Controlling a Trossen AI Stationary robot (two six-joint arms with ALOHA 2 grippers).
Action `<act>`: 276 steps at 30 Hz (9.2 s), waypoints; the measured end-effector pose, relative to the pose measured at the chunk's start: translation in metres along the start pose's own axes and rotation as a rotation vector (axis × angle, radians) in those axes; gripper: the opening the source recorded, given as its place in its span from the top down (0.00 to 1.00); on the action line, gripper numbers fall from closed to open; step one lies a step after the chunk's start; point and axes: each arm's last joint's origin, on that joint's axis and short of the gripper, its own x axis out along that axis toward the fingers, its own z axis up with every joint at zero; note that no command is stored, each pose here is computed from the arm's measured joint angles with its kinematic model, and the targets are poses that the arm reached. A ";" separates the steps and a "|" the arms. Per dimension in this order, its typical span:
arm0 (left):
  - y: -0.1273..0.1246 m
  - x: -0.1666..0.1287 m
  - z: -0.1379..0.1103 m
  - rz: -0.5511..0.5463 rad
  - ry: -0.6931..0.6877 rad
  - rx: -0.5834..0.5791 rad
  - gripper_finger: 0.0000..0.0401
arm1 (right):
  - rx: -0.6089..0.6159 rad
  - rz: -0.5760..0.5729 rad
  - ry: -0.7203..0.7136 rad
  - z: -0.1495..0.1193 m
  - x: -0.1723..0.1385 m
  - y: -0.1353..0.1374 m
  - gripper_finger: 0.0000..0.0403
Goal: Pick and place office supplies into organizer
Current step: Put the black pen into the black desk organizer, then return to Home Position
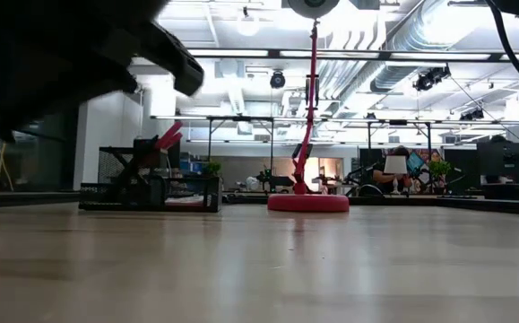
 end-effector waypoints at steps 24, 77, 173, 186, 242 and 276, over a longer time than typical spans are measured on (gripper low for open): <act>-0.001 0.000 0.008 -0.002 -0.057 -0.093 0.19 | -0.001 0.052 -0.184 0.041 0.021 -0.026 0.98; 0.000 -0.001 0.013 0.020 -0.096 -0.145 0.93 | -0.002 0.075 -0.214 0.045 0.021 -0.026 0.91; 0.083 0.008 0.037 1.318 -0.095 0.024 0.99 | -0.091 -0.132 0.158 -0.034 -0.020 0.006 0.89; 0.083 0.012 0.023 1.296 -0.115 -0.020 0.99 | -0.078 -0.144 0.146 -0.034 -0.020 0.006 0.89; 0.162 0.019 0.058 1.115 0.451 -0.377 0.99 | -0.073 -0.149 0.126 -0.041 -0.014 0.006 0.90; 0.145 0.020 0.078 0.859 0.272 -0.342 0.21 | -0.115 -0.247 0.010 -0.039 -0.018 0.010 0.89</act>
